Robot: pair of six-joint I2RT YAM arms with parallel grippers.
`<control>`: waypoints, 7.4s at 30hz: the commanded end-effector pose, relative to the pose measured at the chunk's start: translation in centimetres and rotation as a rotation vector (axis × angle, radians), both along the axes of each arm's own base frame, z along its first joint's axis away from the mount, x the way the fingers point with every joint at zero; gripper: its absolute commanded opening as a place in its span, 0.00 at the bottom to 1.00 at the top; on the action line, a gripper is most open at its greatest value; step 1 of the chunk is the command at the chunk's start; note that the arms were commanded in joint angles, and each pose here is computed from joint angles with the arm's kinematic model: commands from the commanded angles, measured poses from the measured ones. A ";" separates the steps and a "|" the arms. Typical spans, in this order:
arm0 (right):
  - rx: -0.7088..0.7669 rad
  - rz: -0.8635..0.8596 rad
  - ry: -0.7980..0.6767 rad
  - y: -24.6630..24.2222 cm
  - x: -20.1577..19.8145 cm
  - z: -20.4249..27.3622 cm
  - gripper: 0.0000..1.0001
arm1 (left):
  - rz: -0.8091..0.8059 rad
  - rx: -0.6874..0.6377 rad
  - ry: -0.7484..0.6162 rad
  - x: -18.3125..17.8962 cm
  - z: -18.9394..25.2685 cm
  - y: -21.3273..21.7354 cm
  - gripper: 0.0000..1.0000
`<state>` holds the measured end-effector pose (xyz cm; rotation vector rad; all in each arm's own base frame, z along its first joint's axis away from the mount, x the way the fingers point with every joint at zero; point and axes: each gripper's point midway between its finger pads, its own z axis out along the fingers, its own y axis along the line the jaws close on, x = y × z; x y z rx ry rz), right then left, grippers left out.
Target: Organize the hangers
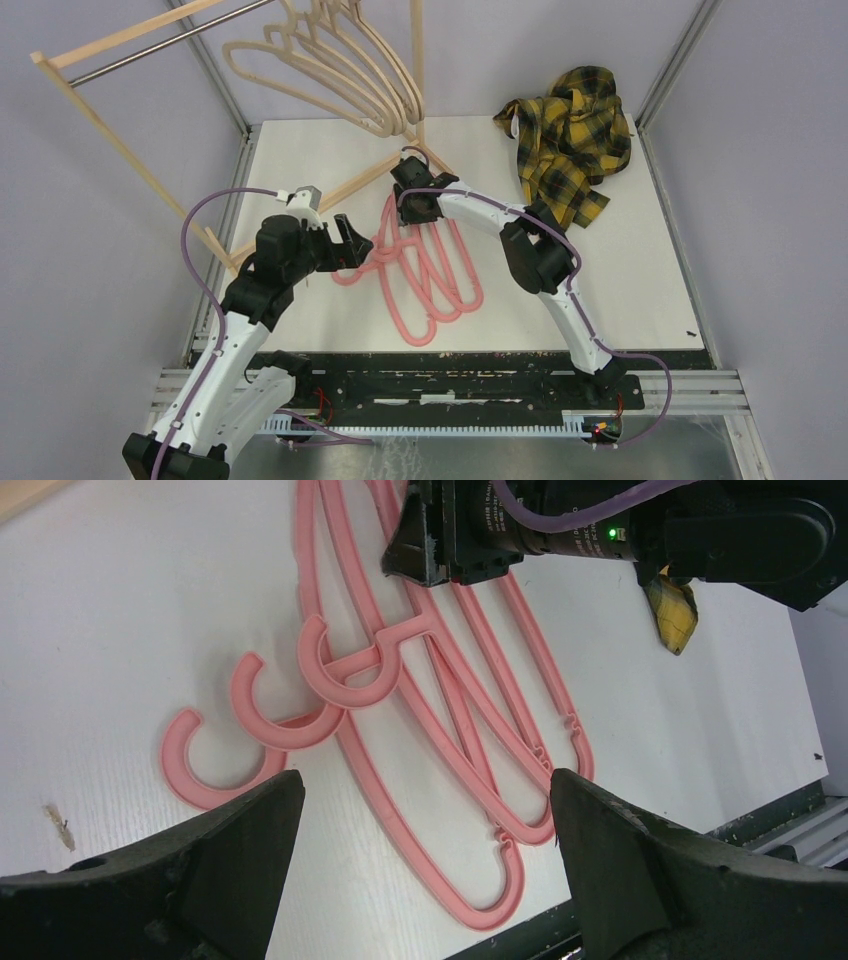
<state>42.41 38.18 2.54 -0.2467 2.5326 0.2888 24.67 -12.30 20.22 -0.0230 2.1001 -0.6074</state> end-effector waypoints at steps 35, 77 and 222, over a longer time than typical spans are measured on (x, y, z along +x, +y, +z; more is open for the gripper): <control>1.051 -0.277 0.083 -0.5 1.6 18.3 0.12 | -0.218 -0.066 -0.087 1.4 -3.3 -11.2 0.99; 0.316 -0.363 -0.129 -18.0 -4.6 13.0 0.86 | 0.450 0.185 -0.002 -0.2 -6.1 1.6 0.03; -0.021 0.185 0.035 1.2 -8.3 1.0 0.78 | 0.028 0.022 -0.084 1.2 3.2 1.1 0.99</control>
